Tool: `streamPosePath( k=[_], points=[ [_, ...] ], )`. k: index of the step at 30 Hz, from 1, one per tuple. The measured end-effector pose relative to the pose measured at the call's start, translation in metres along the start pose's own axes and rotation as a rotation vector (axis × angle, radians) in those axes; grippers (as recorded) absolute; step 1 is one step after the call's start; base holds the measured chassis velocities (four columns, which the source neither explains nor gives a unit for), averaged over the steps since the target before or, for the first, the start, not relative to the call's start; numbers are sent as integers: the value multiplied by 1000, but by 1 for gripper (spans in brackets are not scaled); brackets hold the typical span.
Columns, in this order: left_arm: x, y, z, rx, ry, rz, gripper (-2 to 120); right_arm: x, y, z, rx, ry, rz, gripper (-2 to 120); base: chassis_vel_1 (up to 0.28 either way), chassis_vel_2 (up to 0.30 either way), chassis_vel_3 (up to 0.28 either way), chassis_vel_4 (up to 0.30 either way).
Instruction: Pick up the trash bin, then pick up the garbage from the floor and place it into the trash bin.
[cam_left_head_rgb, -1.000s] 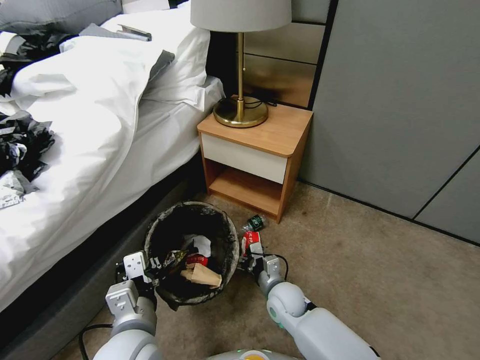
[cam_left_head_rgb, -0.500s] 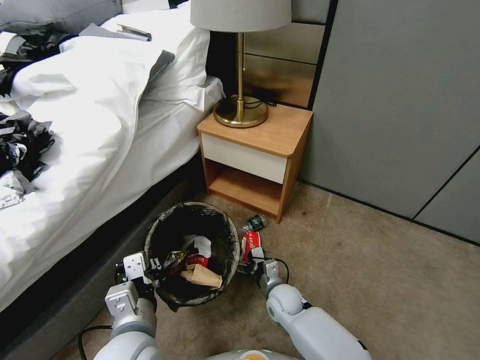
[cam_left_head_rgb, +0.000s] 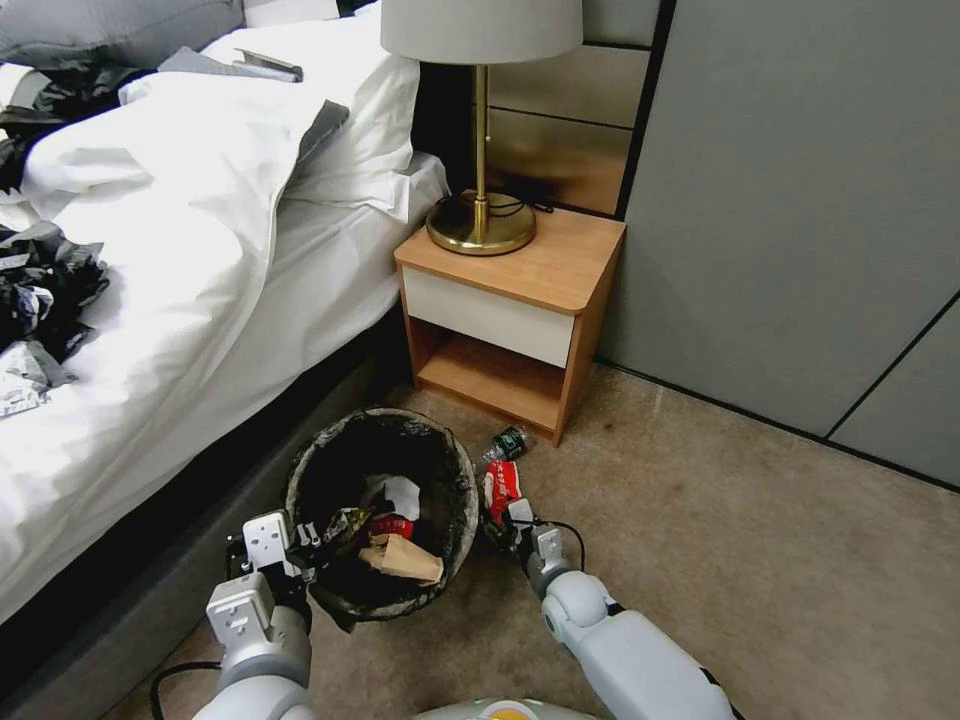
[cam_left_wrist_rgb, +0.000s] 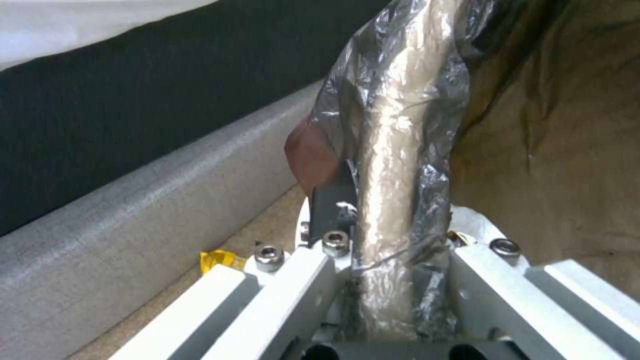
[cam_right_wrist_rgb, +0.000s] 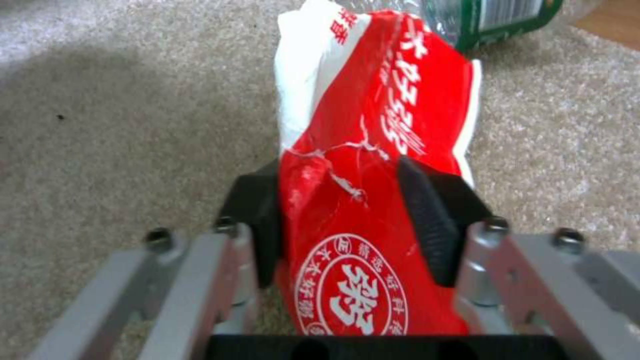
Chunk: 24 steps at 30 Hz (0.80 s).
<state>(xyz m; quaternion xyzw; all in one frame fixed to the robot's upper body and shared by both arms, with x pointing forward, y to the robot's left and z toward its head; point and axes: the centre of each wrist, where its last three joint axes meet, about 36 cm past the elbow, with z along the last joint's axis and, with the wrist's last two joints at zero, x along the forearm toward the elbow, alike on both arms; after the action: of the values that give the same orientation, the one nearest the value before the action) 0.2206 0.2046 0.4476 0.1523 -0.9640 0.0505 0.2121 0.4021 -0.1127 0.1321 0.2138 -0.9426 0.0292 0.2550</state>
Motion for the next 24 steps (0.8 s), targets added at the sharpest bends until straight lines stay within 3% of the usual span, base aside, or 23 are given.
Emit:
streamPosePath(
  k=[9, 11, 24],
  points=[
    [2, 0, 0, -1, -3, -1, 0, -1, 1, 1, 1, -3, -1, 12, 0, 0, 0, 0],
    [2, 0, -1, -1, -4, 0, 0, 0, 0, 2, 1, -5, -1, 1, 0, 0, 0, 0],
    [1, -1, -2, -2, -11, 7, 0, 19, -5, -10, -42, -75, 34, 0, 0, 0, 0, 0]
  ],
)
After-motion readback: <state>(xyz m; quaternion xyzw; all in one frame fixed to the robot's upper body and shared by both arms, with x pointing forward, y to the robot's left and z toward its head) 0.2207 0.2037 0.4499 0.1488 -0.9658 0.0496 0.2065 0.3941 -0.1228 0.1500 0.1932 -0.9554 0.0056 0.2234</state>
